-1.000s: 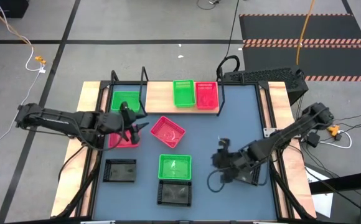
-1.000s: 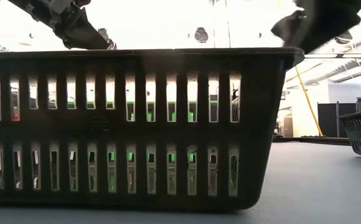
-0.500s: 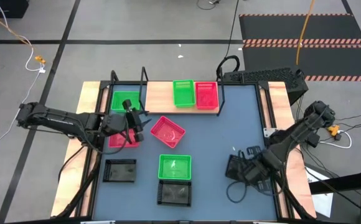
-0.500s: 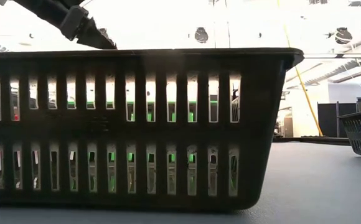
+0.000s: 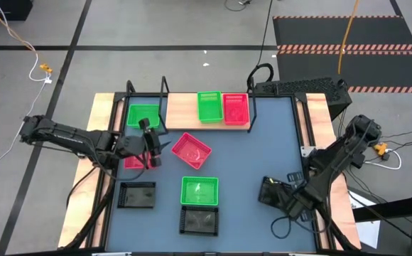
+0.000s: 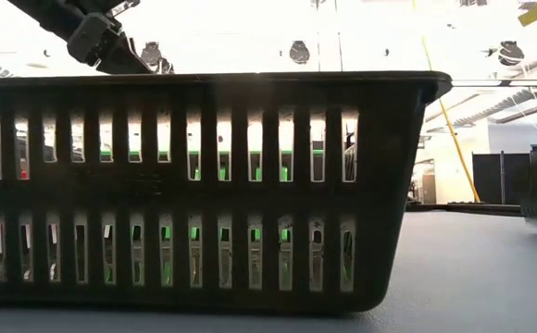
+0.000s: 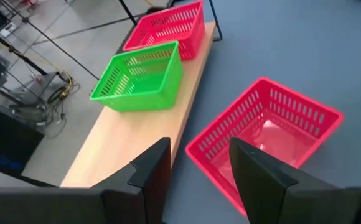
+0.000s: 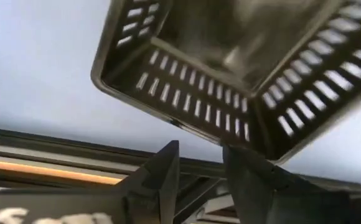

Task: Stack baskets on shelf by color
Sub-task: Put the top right black bin on the shelf

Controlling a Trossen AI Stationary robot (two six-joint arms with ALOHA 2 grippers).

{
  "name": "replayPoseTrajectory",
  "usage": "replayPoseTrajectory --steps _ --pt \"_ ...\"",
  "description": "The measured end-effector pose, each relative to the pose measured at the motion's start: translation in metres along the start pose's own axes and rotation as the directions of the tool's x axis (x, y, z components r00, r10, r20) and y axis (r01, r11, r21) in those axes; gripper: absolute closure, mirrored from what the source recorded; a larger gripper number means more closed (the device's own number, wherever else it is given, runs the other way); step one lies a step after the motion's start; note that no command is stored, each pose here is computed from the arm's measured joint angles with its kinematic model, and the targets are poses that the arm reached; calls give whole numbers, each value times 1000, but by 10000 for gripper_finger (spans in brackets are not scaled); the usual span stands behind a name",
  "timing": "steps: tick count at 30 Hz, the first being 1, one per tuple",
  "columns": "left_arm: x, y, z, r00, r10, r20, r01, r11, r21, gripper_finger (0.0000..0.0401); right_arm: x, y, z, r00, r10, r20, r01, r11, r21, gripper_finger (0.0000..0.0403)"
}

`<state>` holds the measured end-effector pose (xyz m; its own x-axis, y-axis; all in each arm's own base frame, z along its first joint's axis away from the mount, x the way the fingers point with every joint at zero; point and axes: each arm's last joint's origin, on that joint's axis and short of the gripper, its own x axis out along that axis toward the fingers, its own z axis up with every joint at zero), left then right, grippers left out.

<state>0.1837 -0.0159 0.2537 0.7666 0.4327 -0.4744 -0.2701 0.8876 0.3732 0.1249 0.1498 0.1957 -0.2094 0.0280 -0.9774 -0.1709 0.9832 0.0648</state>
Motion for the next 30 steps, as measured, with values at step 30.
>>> replayPoseTrajectory --steps 30 --pt "-12 -14 8 995 -78 66 84 992 -95 233 -32 -9 68 719 -182 671 421 882 -212 282"
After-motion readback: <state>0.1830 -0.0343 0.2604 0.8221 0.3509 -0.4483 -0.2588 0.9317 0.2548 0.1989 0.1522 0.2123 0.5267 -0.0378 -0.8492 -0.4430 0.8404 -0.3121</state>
